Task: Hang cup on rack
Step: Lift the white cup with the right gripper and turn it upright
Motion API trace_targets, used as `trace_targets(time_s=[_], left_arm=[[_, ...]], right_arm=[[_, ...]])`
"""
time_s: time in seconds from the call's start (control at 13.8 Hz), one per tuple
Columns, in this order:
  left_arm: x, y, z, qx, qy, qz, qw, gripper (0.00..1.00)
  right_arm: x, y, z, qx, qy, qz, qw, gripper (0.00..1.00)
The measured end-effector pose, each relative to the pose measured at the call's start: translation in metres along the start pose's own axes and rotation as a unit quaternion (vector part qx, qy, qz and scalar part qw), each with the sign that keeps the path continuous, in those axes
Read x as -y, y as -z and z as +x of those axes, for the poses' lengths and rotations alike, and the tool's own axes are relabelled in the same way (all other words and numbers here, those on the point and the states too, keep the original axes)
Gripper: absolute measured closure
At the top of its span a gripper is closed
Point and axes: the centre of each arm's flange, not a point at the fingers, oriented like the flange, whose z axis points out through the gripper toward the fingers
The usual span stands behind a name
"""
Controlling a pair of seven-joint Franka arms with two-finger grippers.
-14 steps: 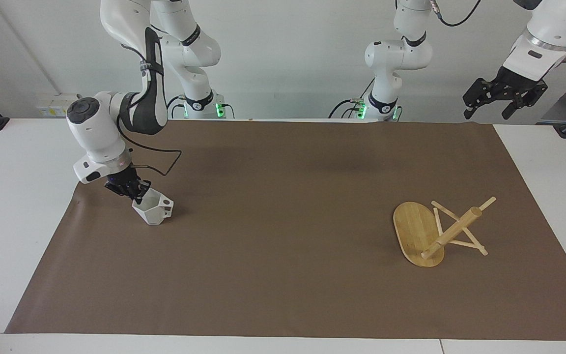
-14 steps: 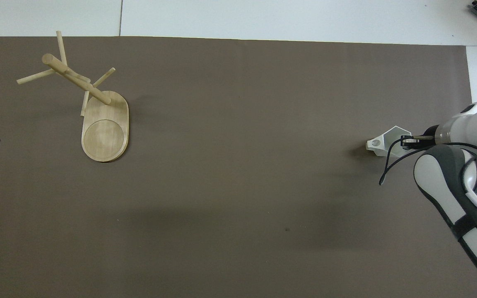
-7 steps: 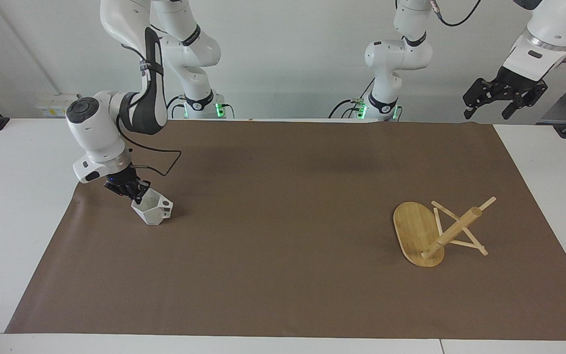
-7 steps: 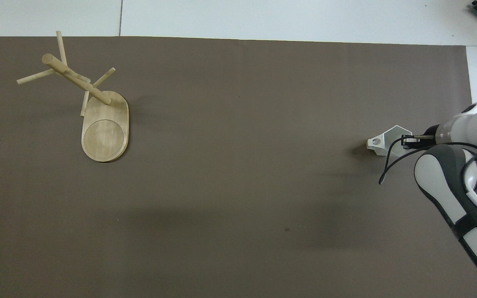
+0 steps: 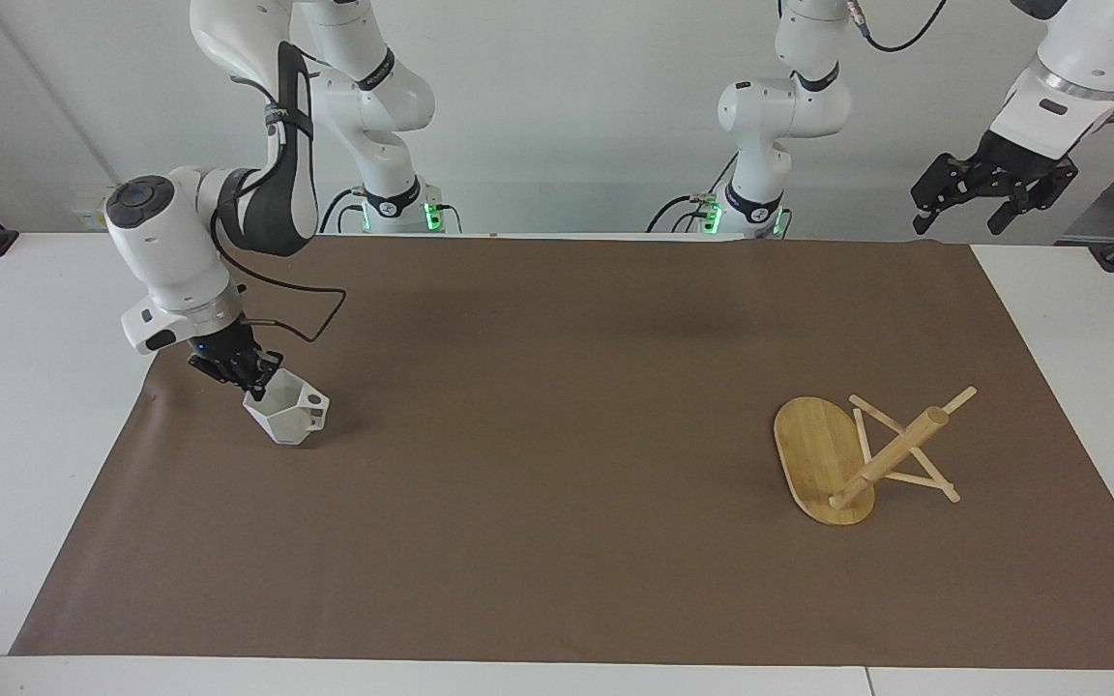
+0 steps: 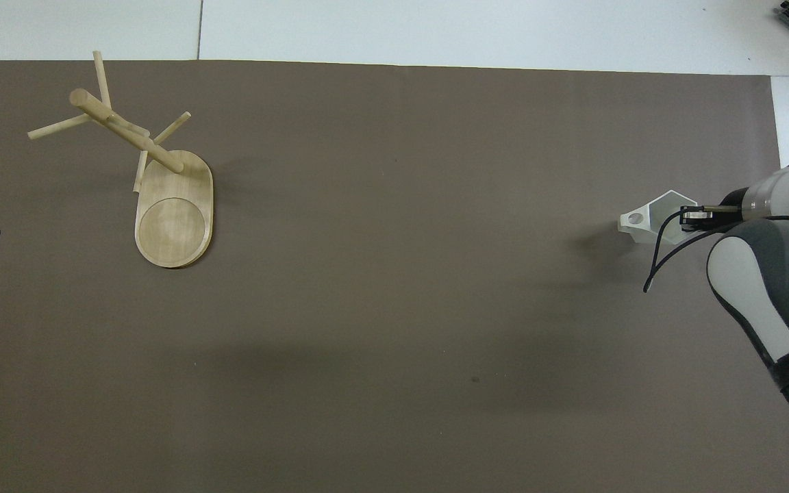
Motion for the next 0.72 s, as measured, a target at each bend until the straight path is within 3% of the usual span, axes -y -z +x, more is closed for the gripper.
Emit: trace_targets(time_s=[0.72], left_arm=[[0.0, 0.0, 0.0, 0.0, 0.0, 0.0, 1.0, 0.0]], right_arm=[[0.003, 0.097, 0.01, 0.032, 0.003, 0.004, 0.999, 0.94]])
